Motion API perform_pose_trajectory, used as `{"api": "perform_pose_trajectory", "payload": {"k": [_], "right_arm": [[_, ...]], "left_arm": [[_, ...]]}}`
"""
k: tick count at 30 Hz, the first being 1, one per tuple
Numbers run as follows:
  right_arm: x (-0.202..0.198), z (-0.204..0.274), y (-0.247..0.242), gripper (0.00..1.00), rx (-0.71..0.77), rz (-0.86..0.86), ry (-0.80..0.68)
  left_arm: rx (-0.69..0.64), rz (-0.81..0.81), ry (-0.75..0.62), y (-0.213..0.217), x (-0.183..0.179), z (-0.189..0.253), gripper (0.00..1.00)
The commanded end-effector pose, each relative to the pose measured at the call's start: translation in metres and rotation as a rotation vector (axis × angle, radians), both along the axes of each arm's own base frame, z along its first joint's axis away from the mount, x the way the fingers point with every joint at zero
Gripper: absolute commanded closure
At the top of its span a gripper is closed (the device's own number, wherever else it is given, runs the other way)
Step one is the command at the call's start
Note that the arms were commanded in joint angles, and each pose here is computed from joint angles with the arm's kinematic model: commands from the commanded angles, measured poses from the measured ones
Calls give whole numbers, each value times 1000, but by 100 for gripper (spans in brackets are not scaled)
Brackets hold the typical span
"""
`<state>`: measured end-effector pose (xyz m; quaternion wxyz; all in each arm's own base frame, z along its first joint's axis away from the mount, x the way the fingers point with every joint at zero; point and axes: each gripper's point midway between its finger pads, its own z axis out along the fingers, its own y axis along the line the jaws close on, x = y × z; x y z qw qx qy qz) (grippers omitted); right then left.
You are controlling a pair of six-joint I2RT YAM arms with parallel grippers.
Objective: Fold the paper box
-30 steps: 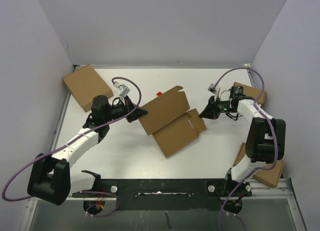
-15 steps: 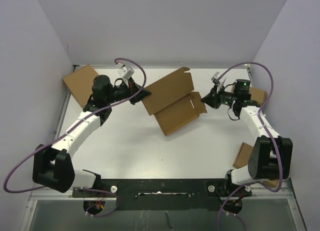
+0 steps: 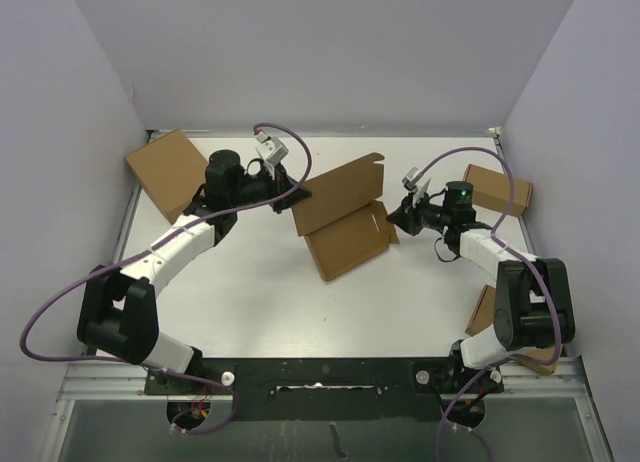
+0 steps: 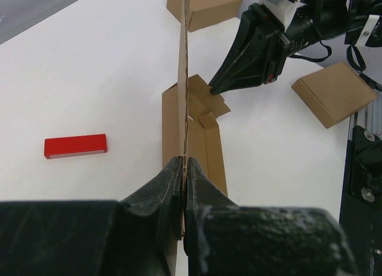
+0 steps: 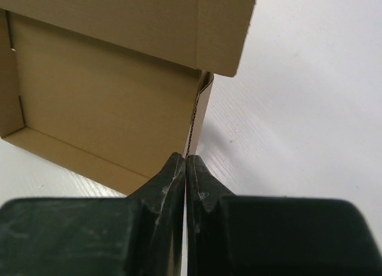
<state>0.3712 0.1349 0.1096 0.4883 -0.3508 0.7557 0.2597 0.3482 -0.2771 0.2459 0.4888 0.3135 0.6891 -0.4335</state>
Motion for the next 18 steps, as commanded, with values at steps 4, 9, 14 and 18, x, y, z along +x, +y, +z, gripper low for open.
{"api": "perform_pose_trajectory", "payload": {"k": [4,9,14,18], "right_arm": [[-21,17,36,100,131,192,51],[-16,15,34,100,160,175,118],[-7,13,22,89,210,152,190],[-7,16,19,78,237,174,226]], "left_arm": [[-28,-42,-114,-12,-4,25,100],[-32,-60,-124,-13,-7,24,100],[-36,-68,-130,-13,-9,25,100],[-35,-67,-132,-12,-9,25,100]]}}
